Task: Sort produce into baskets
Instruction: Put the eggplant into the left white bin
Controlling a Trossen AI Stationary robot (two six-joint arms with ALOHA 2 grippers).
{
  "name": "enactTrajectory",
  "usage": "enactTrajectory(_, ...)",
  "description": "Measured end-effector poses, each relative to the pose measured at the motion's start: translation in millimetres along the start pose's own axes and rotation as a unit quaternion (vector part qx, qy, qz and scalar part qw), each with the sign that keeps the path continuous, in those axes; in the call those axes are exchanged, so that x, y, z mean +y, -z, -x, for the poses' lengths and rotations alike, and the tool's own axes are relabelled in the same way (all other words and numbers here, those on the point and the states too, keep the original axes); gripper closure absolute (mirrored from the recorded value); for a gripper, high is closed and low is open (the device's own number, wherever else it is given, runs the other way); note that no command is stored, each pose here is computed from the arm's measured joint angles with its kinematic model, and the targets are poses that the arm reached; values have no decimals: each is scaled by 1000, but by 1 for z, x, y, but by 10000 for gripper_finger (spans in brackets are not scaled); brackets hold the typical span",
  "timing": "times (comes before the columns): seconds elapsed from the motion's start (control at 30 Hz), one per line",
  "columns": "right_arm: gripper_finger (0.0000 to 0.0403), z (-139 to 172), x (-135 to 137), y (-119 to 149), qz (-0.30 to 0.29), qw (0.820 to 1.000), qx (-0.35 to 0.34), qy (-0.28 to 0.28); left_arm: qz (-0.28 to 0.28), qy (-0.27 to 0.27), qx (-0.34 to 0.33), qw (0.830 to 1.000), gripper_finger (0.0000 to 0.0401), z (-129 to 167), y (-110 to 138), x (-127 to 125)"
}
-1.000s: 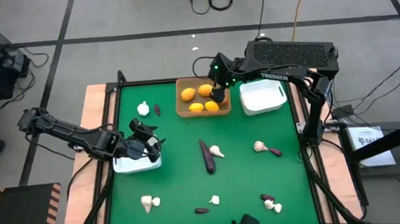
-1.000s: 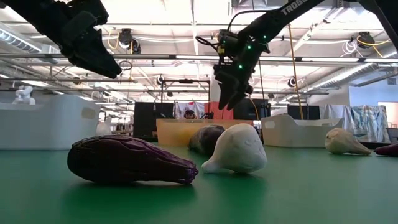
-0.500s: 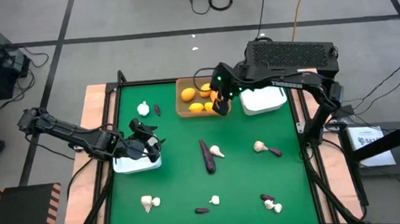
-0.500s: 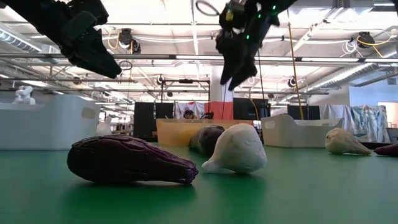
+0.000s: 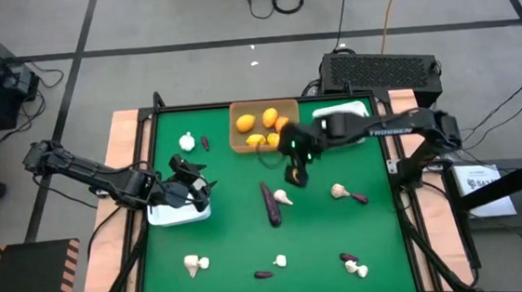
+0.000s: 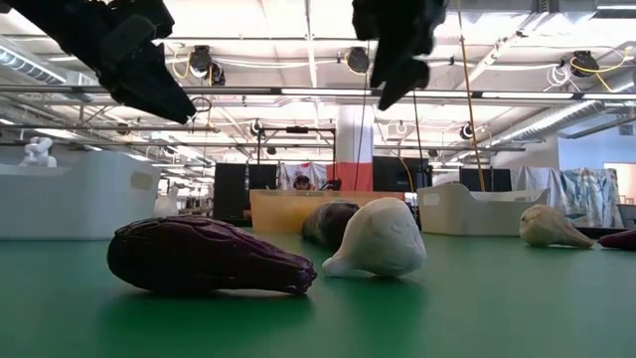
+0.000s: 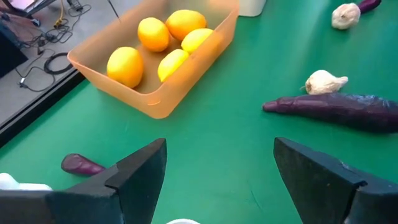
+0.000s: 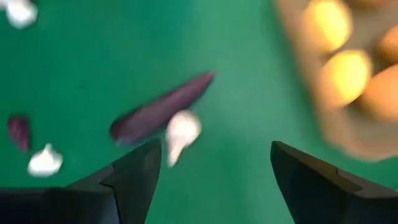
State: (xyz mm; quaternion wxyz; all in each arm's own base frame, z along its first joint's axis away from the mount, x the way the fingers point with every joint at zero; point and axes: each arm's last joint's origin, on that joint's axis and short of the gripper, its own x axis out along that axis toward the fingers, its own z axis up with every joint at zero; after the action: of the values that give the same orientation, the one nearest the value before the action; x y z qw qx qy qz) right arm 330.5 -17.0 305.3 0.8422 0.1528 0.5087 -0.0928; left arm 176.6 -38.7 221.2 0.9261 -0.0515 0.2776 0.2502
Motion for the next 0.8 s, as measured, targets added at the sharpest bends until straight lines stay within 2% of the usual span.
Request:
enactTrajectory(0.1,126,-1,29,16,14,1000,27,5,3,3,-2,1000,98,0,-1,0)
enactTrajectory(0.27,147,3,76,44,17,999,32,26,5,20,-10,1000,98,0,0,-4)
enactTrajectory(0.47,171,-1,127,92,8,996,-42,81,-11,61,-67,996,98,1,-13,-12)
enactTrajectory(0.63,189,-20,148,136,-10,993,-89,83,-44,148,-116,981,98,-6,-25,-30)
enactTrajectory(0.73,198,-34,150,158,-14,991,-107,80,-49,175,-139,974,98,-16,-29,-41)
enactTrajectory(0.8,204,-44,147,170,-8,990,-112,86,-51,186,-128,973,98,-24,-31,-48)
